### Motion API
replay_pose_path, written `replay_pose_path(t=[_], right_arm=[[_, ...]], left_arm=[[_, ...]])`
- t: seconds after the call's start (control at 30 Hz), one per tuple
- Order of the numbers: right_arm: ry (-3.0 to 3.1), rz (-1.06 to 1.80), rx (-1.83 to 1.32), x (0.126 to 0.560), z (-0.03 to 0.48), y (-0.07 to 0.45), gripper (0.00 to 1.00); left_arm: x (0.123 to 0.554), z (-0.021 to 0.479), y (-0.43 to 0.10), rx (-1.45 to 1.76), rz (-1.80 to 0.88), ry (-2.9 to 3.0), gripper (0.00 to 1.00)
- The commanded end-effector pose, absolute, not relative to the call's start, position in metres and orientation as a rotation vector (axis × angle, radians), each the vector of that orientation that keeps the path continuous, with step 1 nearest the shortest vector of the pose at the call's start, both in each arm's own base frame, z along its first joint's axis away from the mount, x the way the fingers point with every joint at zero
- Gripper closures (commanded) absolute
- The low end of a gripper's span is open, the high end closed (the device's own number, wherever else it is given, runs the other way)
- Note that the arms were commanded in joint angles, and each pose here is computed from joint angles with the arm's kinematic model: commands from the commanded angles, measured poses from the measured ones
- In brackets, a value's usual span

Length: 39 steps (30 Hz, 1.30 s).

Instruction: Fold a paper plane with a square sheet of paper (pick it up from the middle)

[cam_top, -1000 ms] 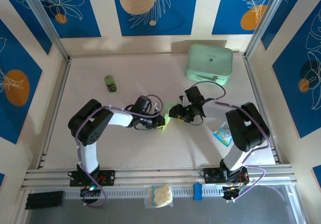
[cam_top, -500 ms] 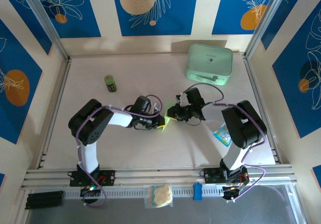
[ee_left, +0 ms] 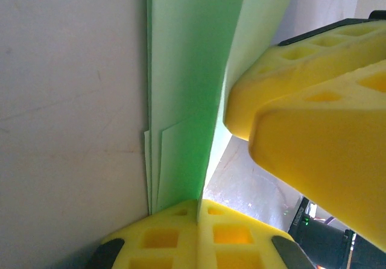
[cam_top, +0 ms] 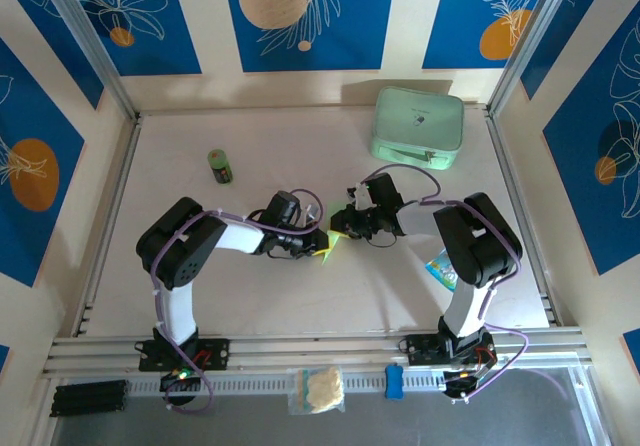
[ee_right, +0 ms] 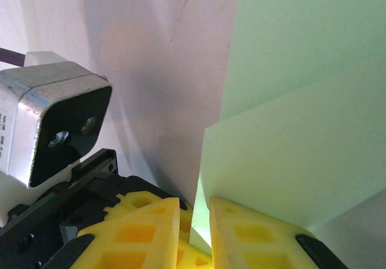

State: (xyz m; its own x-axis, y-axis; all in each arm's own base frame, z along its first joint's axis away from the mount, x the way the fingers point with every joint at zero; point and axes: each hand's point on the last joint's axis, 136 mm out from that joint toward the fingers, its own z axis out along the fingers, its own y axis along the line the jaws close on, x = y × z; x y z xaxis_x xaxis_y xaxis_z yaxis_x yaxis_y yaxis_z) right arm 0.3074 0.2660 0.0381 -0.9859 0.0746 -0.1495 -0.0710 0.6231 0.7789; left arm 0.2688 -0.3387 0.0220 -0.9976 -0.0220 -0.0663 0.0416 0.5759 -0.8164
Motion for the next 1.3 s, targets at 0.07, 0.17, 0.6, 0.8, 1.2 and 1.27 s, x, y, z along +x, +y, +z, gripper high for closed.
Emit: replay_pose_path(t=[0.07, 0.17, 0.6, 0.8, 1.2, 1.27], right_arm=[[2.690, 1.326, -0.047, 0.308, 0.037, 0.274, 0.79], [2.700, 1.321, -0.044, 0.309, 0.035, 0.274, 0.79], [2.772, 1.267, 0.003, 0.310, 0.020, 0.272, 0.79], [2.800, 1.248, 0.027, 0.309, 0.013, 0.271, 0.79], [2.841, 1.191, 0.060, 0.309, 0.005, 0.266, 0.79], [2.846, 1.190, 0.058, 0.308, 0.004, 0.266, 0.79]], left_arm=[[0.249, -0.026, -0.307, -0.135, -1.252, 2.920, 0.95], [0.249, -0.026, -0.307, -0.134, -1.253, 2.919, 0.95], [0.249, -0.025, -0.306, -0.142, -1.258, 2.913, 0.92], [0.249, -0.022, -0.306, -0.143, -1.266, 2.907, 0.90], [0.248, -0.002, -0.309, -0.144, -1.326, 2.872, 0.83], [0.246, 0.002, -0.309, -0.147, -1.342, 2.866, 0.82]])
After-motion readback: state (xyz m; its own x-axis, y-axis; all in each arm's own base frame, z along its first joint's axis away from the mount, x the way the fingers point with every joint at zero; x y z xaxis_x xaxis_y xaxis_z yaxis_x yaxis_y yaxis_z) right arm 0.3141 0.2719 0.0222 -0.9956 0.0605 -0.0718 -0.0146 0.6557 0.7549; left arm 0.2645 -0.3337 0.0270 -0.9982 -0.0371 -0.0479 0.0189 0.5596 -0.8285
